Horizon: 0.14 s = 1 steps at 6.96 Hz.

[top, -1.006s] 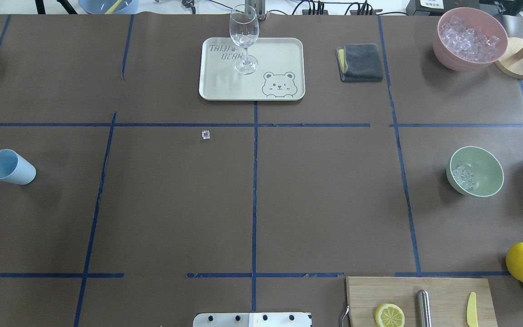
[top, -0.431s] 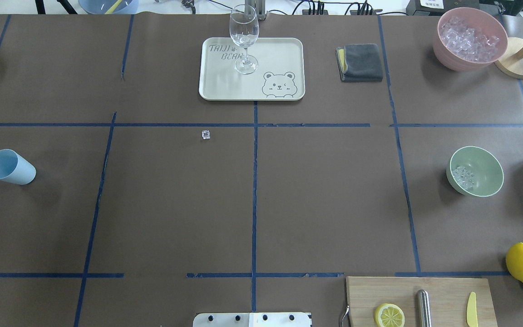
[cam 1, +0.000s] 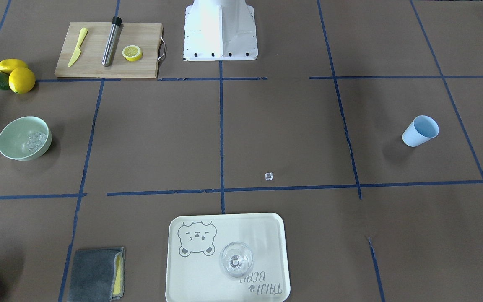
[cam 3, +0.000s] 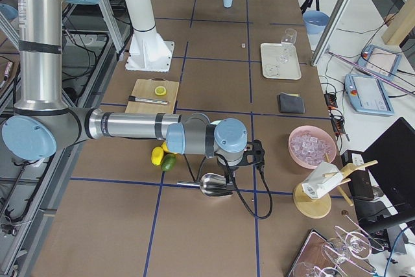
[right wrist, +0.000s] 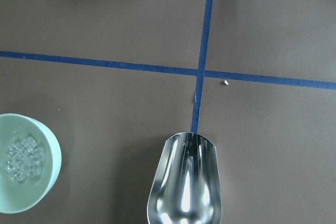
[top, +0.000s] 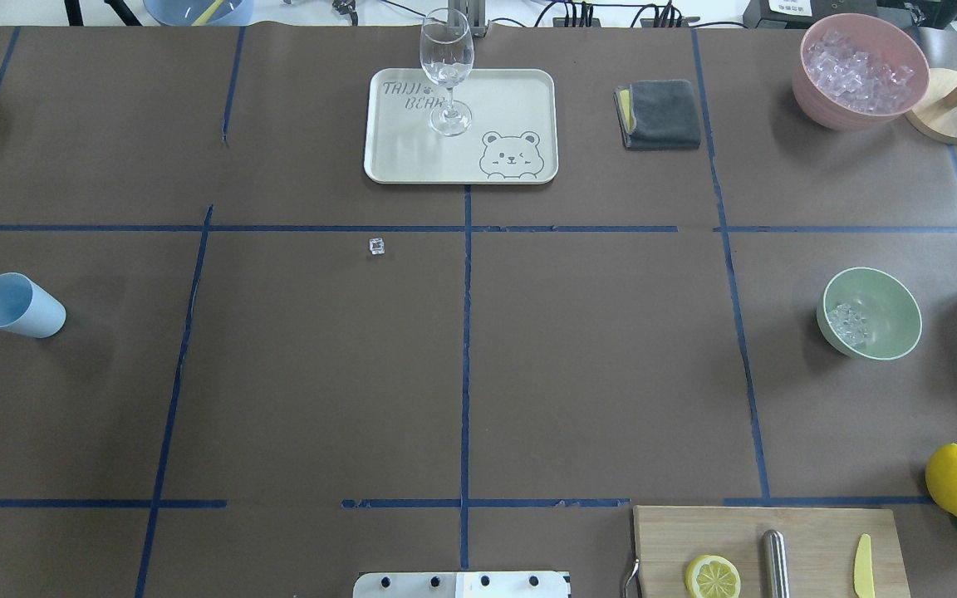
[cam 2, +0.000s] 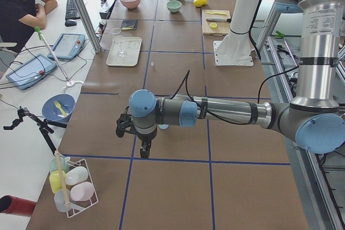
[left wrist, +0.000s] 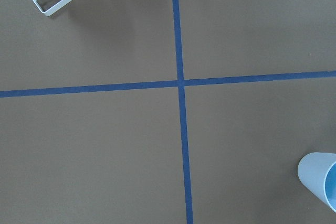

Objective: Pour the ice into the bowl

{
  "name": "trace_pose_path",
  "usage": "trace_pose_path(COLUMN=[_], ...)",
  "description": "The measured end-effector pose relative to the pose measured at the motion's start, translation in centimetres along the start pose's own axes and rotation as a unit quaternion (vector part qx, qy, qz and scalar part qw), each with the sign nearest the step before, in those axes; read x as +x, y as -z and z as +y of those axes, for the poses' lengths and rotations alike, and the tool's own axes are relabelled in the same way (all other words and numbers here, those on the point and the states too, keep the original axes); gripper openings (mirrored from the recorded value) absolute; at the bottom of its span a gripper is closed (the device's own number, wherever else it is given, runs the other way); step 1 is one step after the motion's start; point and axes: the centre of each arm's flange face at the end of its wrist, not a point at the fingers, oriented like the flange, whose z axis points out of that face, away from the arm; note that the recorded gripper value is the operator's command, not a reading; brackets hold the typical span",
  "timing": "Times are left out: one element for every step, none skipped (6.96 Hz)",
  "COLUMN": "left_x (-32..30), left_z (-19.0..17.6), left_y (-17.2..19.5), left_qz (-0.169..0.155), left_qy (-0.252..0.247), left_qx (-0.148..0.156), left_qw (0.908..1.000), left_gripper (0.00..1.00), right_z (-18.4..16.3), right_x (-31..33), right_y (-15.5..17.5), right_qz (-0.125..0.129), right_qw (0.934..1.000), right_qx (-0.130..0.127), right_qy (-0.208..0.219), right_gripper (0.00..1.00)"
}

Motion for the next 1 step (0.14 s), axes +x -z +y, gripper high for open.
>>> trace_pose_path(left_x=[0.02], left_z=[-0.01], left_y=[0.02], left_qz=[0.000], left_qy=[-0.001], left_qx=[0.001], left_qw=[1.0000], left_gripper=[1.00], right_z=[-0.13], right_x=[-0.10], right_y=[0.10], right_qz=[0.000], right_qw=[1.0000], right_qx=[0.001], right_qy=[0.001], right_gripper=[1.00])
